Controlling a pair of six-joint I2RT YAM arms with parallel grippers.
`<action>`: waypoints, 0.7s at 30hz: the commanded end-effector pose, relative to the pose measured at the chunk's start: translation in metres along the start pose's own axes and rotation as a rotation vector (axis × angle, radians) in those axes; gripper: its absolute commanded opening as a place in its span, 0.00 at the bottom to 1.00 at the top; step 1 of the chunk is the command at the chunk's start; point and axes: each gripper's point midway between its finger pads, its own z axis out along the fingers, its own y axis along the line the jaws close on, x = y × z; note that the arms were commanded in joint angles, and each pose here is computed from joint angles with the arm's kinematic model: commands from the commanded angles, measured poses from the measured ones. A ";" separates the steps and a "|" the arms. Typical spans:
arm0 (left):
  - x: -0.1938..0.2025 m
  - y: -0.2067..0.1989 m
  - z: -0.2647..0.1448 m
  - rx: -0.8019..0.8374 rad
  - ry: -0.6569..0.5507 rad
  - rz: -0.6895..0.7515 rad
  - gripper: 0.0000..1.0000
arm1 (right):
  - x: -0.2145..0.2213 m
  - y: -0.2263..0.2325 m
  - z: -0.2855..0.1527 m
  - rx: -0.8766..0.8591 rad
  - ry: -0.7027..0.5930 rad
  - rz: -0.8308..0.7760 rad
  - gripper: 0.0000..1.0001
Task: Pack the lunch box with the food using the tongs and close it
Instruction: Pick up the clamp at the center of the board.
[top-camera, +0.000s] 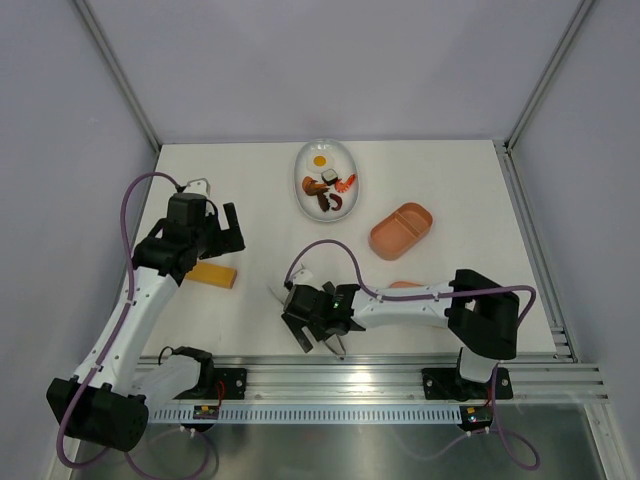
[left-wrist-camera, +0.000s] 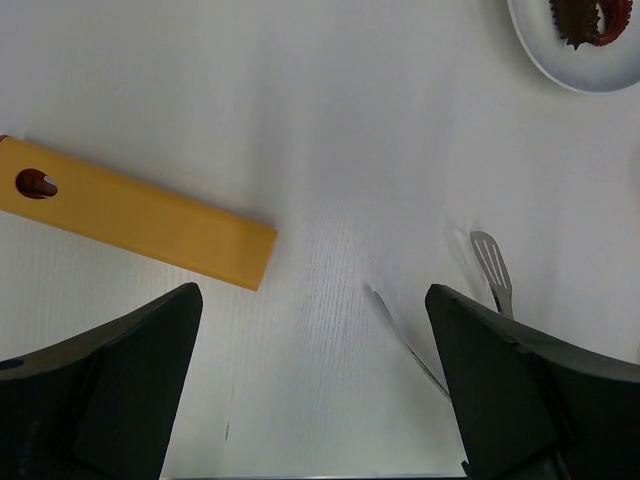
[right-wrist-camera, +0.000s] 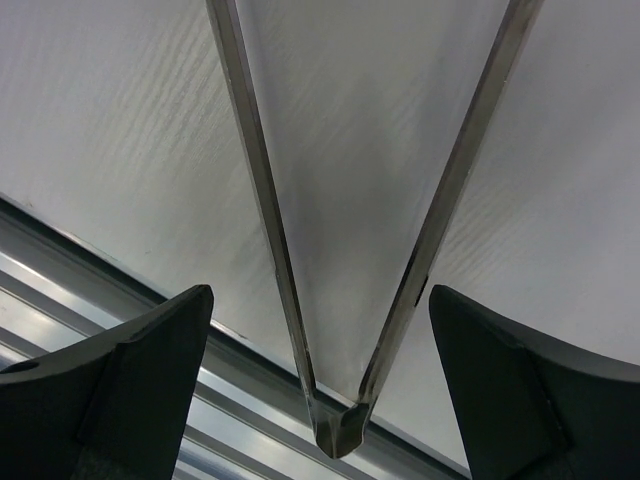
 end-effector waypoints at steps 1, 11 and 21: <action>-0.011 -0.004 -0.001 0.010 -0.043 -0.017 0.99 | -0.014 0.011 0.007 -0.009 -0.051 0.026 0.96; -0.011 -0.003 0.000 0.005 -0.040 -0.015 0.99 | -0.019 -0.011 0.014 0.108 -0.107 0.030 0.60; -0.012 -0.005 -0.002 0.014 -0.043 -0.014 0.99 | -0.039 -0.048 0.018 0.108 -0.147 0.003 0.57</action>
